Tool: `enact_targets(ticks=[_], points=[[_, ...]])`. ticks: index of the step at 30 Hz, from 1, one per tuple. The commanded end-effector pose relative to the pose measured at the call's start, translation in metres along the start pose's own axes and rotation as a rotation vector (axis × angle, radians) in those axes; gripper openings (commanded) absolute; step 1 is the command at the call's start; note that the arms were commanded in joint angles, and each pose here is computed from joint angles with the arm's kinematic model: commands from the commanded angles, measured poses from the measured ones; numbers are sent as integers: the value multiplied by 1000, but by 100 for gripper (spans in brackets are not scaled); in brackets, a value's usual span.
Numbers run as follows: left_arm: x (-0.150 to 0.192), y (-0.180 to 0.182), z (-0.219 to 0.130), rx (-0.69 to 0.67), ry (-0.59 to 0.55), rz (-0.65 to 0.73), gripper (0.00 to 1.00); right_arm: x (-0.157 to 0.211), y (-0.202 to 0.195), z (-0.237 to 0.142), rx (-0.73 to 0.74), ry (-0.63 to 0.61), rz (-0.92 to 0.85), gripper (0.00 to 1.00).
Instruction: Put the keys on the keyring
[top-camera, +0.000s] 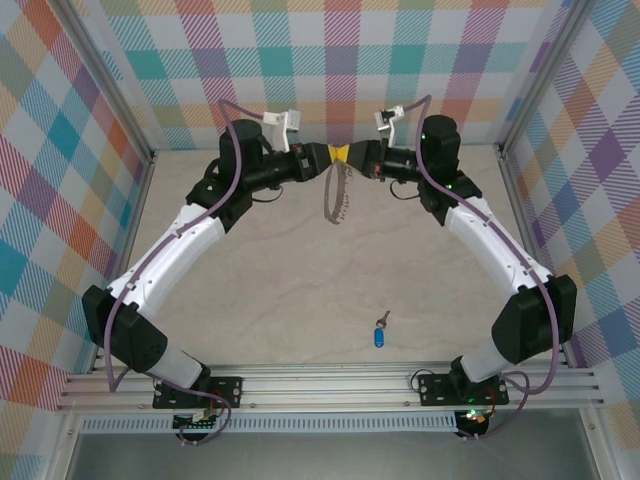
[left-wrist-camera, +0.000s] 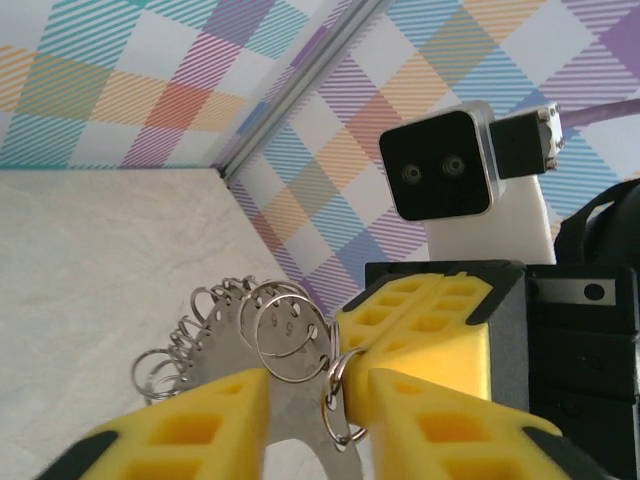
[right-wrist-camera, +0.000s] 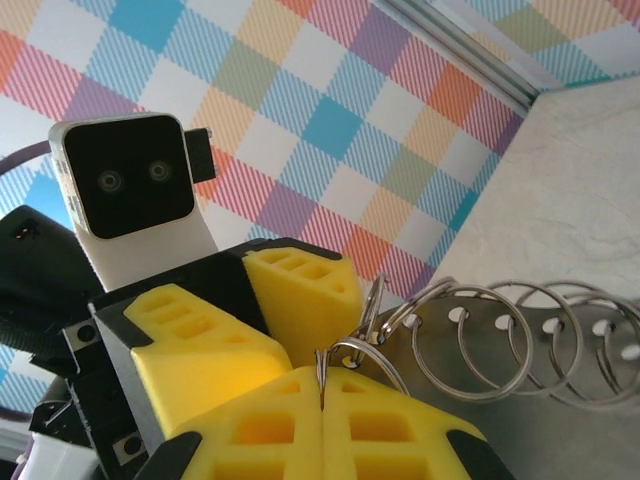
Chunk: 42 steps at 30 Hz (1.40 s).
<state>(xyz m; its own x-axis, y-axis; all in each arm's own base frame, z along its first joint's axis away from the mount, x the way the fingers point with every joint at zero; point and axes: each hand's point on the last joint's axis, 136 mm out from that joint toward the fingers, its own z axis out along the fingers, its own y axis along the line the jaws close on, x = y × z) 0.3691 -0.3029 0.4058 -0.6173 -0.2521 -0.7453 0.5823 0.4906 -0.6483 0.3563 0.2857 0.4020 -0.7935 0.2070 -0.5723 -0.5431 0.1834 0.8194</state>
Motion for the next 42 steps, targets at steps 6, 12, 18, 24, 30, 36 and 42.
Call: enact_targets(ticks=[6, 12, 18, 24, 30, 36, 42], points=[[-32, -45, -30, 130, -76, -35, 55, -18, 80, -23, -166, -4, -229, 0], [-47, -65, -37, 244, -100, -73, 49, -20, 93, -27, -191, 4, -257, 0], [-55, -81, -38, 332, -106, -86, 36, -21, 98, -29, -202, 4, -263, 0], [-56, -84, -36, 360, -102, -100, 35, -21, 99, -28, -206, 3, -259, 0], [-52, -81, -32, 355, -91, -110, 35, -21, 99, -28, -213, 5, -254, 0], [-47, -77, -25, 350, -79, -114, 35, -22, 99, -28, -217, 6, -250, 0], [-43, -77, -21, 352, -66, -117, 35, -22, 98, -27, -216, 7, -242, 0]])
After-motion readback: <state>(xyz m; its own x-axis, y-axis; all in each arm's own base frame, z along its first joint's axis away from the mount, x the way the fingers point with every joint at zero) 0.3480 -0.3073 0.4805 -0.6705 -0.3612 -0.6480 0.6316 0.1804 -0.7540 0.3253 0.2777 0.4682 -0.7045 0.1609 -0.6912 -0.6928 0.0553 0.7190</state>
